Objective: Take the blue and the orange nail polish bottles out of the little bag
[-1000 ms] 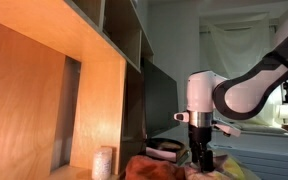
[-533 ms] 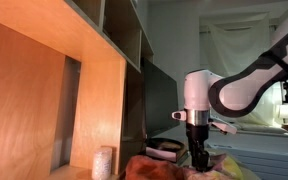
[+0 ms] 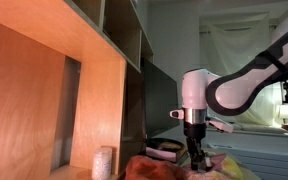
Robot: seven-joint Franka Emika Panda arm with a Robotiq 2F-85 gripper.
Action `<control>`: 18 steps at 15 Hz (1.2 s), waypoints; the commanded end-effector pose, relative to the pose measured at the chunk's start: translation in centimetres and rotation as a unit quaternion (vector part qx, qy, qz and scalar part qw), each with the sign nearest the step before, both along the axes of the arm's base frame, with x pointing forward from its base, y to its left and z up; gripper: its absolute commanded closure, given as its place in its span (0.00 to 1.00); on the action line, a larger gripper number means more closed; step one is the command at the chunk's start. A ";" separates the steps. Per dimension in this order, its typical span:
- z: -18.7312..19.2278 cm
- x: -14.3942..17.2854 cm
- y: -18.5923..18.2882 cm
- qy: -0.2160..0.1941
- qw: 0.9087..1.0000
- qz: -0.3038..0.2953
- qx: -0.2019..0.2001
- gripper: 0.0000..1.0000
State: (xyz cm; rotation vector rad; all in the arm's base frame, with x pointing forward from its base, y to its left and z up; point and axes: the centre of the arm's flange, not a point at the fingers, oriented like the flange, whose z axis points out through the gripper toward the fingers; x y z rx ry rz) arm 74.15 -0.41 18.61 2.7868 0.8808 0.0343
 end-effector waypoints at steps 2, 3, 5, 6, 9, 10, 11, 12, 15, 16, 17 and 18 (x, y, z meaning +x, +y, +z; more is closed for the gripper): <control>2.2 -1.1 0.9 -0.026 1.000 0.014 -0.006 0.97; 2.5 -1.1 1.1 -0.034 0.999 0.017 -0.009 0.97; 2.6 -0.6 1.5 -0.032 0.999 0.016 -0.014 0.72; 2.4 -0.3 1.6 -0.025 0.999 0.019 -0.012 0.72; 1.7 -0.1 1.7 -0.016 1.000 0.017 -0.008 0.56; 1.5 -0.1 1.6 -0.014 1.000 0.017 -0.005 0.46; 1.4 -0.1 1.5 -0.014 1.000 0.017 -0.006 0.40; 1.2 -0.1 1.5 -0.012 1.000 0.016 -0.007 0.31; 0.7 -0.1 1.4 -0.007 1.000 0.014 -0.007 0.10; 0.6 -0.2 1.4 -0.006 1.000 0.014 -0.006 0.03; 0.5 -0.2 1.4 -0.006 1.000 0.015 -0.006 0.00; 0.5 -0.3 1.3 -0.006 1.000 0.014 -0.006 0.00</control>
